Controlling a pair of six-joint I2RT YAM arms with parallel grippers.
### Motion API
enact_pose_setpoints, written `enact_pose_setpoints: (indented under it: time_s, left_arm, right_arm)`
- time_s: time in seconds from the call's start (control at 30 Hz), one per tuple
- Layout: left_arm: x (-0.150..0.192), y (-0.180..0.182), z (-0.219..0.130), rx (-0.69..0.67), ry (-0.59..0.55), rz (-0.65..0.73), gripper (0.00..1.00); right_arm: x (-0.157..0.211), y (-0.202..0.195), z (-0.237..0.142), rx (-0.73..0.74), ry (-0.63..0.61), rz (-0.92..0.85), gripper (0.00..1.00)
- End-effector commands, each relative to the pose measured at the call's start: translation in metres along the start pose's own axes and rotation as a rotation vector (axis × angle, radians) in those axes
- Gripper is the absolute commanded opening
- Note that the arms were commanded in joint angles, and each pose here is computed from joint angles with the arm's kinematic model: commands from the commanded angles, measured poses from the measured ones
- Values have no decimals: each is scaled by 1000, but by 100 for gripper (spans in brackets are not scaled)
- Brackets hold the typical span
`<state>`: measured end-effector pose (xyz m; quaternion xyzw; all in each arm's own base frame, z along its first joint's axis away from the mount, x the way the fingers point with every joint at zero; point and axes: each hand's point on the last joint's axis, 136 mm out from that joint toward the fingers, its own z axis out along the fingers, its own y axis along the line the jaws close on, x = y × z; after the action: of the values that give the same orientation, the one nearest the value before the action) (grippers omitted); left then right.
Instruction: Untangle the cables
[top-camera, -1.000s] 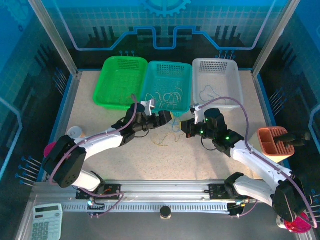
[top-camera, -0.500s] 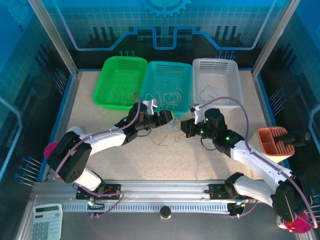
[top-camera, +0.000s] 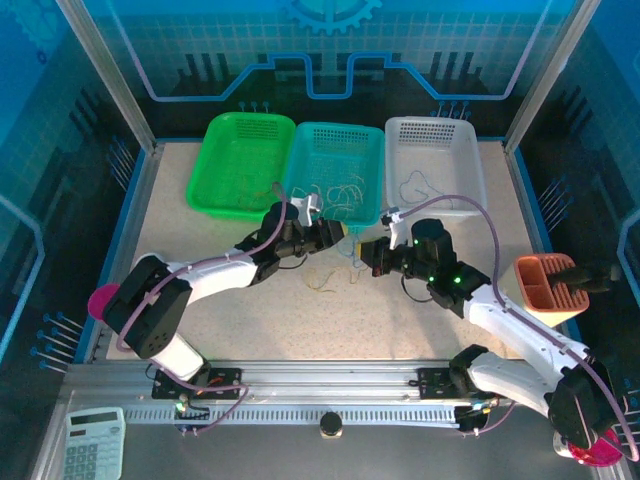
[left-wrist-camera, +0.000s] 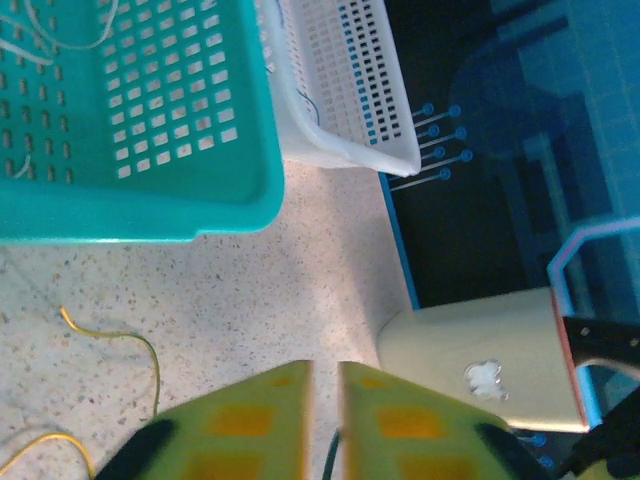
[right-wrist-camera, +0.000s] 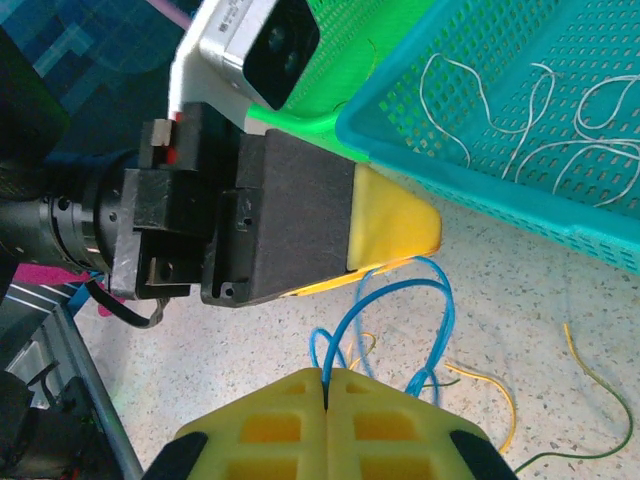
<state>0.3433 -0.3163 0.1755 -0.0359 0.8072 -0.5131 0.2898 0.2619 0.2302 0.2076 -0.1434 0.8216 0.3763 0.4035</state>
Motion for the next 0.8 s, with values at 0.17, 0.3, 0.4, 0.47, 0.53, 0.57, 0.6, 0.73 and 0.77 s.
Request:
enact_pose_setpoints:
  time_s: [0.17,0.3,0.4,0.47,0.53,0.57,0.6,0.73,0.77]
  left_arm:
    - [-27,-59,-31,67,-62,135,0]
    - [-40,-82,-54,90,-111,175,0]
    - [-49,-98,-69,115,-144,195,0]
    - [-53,-109,-78,139,-165,212,0]
    - [-56,-117,-85,152,-181,230,0]
    - [-56,-120,-88,158,-184,237,0]
    - [-57,-122,-90,160,-189,243,0]
    - [-56,-121,-93,149,-190,254,0]
    - [-56,-119,-93,143,-191,253,0]
  right_arm:
    - [37,-42,9,118,23,18,0]
    - [57,-65,17,156,51,64,0]
    - [69,-72,22,162,76,85,0]
    - [71,-73,25,157,82,91,0]
    - [71,-72,25,151,84,97,0]
    - [70,-70,25,147,82,98,0]
    - [66,-69,23,146,77,96,0]
    - [48,-60,13,140,49,83,2]
    - [42,-57,9,138,39,79,6]
